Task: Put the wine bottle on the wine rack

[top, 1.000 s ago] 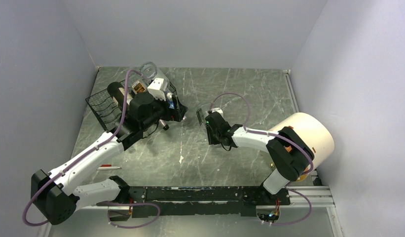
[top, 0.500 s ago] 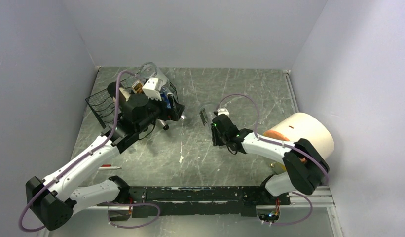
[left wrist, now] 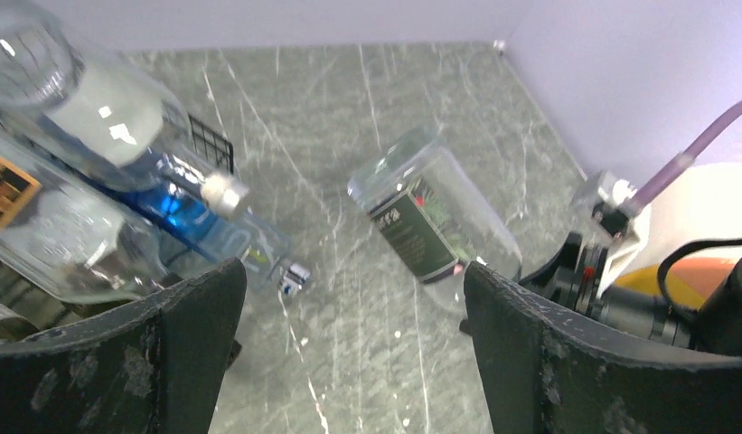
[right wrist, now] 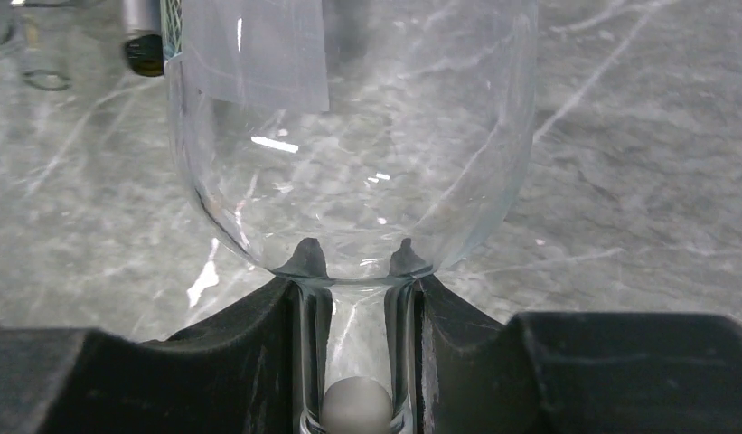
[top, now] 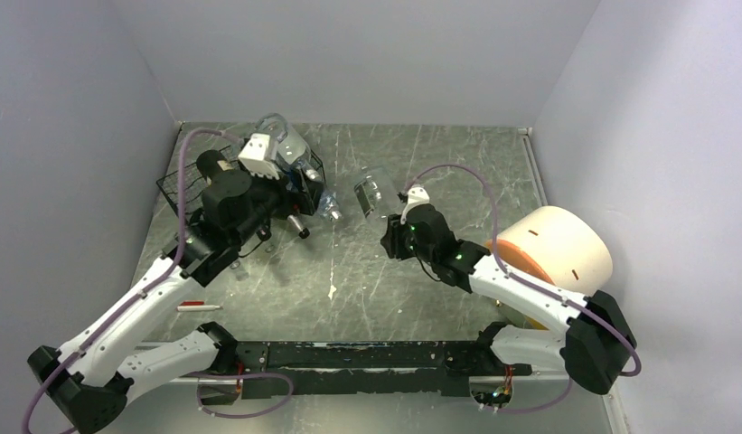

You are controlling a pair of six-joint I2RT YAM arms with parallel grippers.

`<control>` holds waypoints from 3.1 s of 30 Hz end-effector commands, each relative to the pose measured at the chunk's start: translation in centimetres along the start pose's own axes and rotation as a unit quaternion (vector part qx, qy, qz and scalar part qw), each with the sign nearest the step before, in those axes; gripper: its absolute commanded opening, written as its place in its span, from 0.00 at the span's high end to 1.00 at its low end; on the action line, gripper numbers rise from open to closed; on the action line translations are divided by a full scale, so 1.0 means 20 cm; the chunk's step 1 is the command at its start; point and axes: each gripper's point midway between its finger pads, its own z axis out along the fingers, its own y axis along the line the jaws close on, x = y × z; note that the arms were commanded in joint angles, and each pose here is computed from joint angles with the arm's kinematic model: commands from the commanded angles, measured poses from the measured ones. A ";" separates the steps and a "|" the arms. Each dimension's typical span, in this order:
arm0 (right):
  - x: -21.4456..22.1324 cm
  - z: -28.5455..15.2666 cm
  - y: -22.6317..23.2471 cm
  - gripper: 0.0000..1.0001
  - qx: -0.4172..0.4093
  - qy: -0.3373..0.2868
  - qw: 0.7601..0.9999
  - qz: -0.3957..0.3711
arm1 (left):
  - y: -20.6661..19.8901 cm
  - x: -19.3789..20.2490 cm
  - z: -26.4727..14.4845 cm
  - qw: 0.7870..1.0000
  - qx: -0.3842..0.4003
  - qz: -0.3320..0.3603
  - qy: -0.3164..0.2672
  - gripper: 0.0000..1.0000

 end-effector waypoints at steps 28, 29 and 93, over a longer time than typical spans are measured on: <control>-0.91 0.14 1.77 1.00 -0.322 -0.192 0.926 0.055 | 0.01 -0.91 -0.93 0.967 -0.019 0.034 -0.250 0.06; -0.94 0.14 1.82 1.00 -0.322 -0.196 0.924 0.059 | 0.02 -0.91 -0.95 0.967 -0.023 0.034 -0.253 0.06; -0.47 -0.03 0.97 0.30 -0.067 -0.112 0.991 -0.035 | 0.26 -0.44 -0.93 0.985 -0.092 -0.004 -0.149 0.06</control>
